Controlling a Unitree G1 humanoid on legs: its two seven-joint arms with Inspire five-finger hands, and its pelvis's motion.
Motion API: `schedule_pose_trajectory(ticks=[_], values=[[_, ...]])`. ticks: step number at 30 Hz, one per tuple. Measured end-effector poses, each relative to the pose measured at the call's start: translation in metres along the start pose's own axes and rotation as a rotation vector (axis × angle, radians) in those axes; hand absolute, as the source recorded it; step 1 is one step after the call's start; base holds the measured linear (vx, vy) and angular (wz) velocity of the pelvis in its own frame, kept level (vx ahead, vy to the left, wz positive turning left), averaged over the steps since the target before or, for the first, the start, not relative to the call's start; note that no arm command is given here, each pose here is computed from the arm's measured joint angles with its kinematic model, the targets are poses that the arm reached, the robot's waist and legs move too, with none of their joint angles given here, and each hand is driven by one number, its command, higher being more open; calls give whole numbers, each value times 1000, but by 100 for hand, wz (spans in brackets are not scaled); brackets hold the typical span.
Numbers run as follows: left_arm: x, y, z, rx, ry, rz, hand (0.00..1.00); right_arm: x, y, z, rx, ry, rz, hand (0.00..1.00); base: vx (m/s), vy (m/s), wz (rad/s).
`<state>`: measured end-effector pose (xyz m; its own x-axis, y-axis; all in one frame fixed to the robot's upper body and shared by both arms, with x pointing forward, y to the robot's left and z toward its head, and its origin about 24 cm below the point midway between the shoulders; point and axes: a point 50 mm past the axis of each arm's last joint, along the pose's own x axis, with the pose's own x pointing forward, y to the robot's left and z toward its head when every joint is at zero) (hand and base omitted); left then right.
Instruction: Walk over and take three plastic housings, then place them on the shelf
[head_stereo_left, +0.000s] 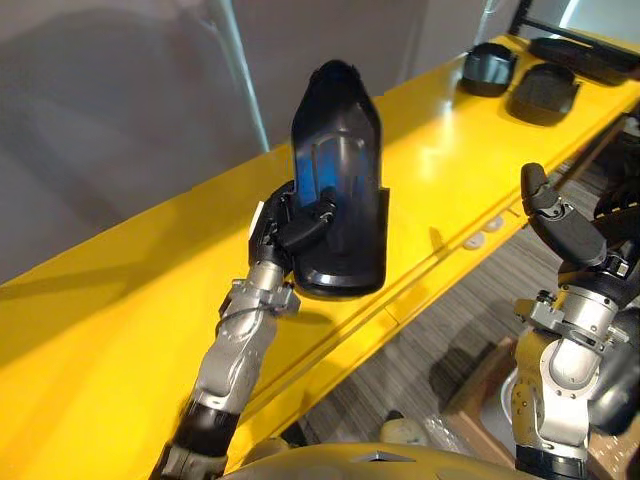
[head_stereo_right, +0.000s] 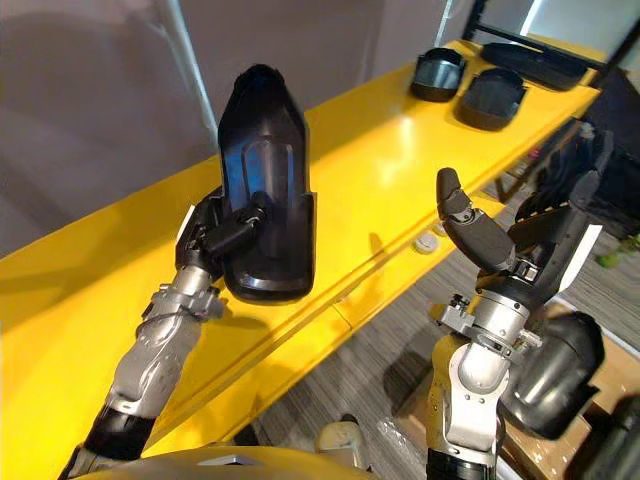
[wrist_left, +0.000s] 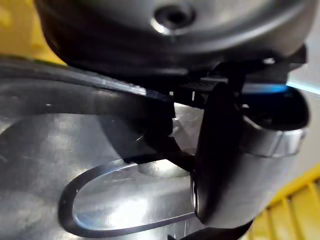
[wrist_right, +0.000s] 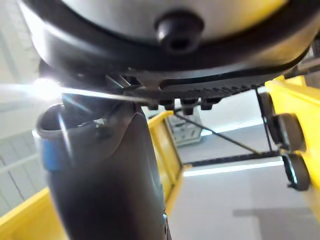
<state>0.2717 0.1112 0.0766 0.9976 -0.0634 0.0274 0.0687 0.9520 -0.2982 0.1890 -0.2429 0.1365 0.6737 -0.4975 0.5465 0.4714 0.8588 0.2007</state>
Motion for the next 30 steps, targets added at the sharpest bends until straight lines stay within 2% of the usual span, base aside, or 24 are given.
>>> schedule_pose_trajectory(ticks=[4,11,17,18,23,30], values=[[14,13,-13,28,63,154,0,-4,-3,-4,-27,43,38,100,3,-10,-15],[39,37,-2,18,55,373,0,-9,1,-9,-56,97,165,100,-12,5,-6],[49,46,0,24,64,472,0,-11,12,-15,-59,133,282,100,-24,4,-4],[49,46,-1,25,66,477,100,-12,13,-16,-56,136,290,100,-7,5,-3],[49,50,0,25,66,495,100,-13,13,-20,-60,163,301,100,-1,6,-4],[50,47,-4,33,95,443,100,-15,17,-21,-48,169,325,100,-7,5,4]])
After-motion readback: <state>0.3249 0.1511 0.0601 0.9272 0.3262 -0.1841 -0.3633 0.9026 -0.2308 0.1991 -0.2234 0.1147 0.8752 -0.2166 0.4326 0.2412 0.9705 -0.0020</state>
